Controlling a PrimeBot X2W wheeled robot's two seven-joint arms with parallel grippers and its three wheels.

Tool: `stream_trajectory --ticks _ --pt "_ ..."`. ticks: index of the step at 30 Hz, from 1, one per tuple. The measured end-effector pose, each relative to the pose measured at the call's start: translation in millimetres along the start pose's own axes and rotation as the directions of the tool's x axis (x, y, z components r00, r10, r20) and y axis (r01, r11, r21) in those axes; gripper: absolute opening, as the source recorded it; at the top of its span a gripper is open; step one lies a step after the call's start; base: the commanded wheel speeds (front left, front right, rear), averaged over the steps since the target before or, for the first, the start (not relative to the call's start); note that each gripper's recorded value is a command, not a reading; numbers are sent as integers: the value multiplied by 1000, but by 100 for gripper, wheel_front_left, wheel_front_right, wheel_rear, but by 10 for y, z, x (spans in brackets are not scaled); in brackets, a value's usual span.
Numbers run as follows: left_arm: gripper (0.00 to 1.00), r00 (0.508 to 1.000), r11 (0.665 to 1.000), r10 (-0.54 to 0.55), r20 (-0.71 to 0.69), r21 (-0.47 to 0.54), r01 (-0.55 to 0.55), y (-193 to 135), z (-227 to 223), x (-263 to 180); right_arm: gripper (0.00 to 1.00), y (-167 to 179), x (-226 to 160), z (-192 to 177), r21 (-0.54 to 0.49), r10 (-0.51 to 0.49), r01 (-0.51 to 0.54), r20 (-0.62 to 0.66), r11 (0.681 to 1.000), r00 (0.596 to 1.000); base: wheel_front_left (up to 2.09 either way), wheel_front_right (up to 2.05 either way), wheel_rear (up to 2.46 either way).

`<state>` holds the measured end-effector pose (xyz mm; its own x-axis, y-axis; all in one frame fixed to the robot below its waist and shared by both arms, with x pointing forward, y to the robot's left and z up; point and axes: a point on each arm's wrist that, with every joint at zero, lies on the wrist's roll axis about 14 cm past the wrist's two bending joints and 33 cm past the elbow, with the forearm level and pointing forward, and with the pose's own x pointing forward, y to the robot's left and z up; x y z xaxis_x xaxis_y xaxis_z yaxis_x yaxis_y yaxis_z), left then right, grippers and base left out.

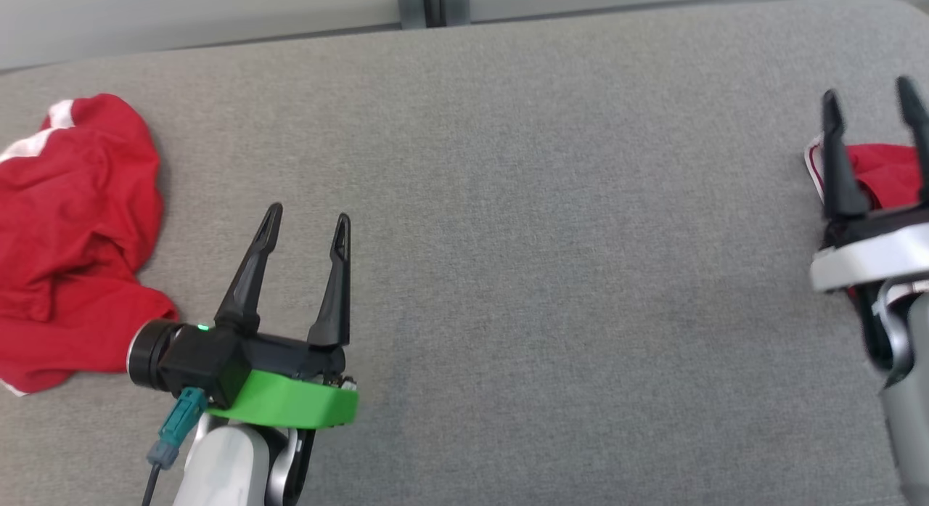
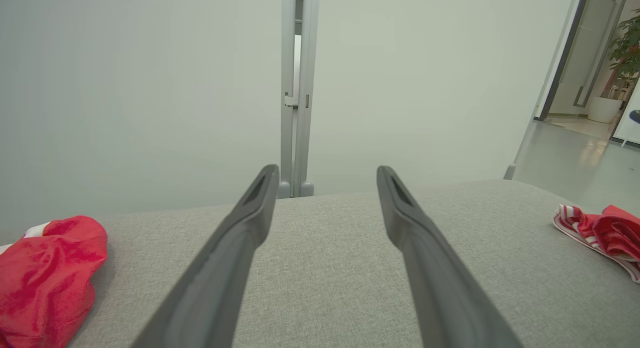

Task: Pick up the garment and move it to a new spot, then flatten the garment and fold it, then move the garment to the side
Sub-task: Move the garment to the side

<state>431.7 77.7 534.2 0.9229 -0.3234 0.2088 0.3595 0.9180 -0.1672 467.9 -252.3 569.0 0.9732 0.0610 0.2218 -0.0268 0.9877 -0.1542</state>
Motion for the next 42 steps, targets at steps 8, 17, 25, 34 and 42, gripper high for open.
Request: stream_trajectory --ticks 8,17,25,34,42 --pt "100 996 996 89 -15 -18 -89 147 51 -301 100 609 -322 -39 168 52 -51 -6 984 999 0 0 0" --pt "100 992 992 126 -29 -26 -127 209 37 -405 100 888 -500 -109 251 61 -51 -34 967 998 0 0 0" --pt "100 990 991 130 -46 -34 -132 209 -22 -410 100 925 -523 -101 261 62 -51 -34 964 997 0 0 0" --pt "100 991 991 127 -47 -36 -129 199 -27 -404 100 920 -527 -89 264 57 -47 -31 963 998 0 0 0" --pt "100 991 991 127 -39 -35 -129 195 5 -412 100 927 -538 -71 267 59 -49 -28 962 998 0 0 0"
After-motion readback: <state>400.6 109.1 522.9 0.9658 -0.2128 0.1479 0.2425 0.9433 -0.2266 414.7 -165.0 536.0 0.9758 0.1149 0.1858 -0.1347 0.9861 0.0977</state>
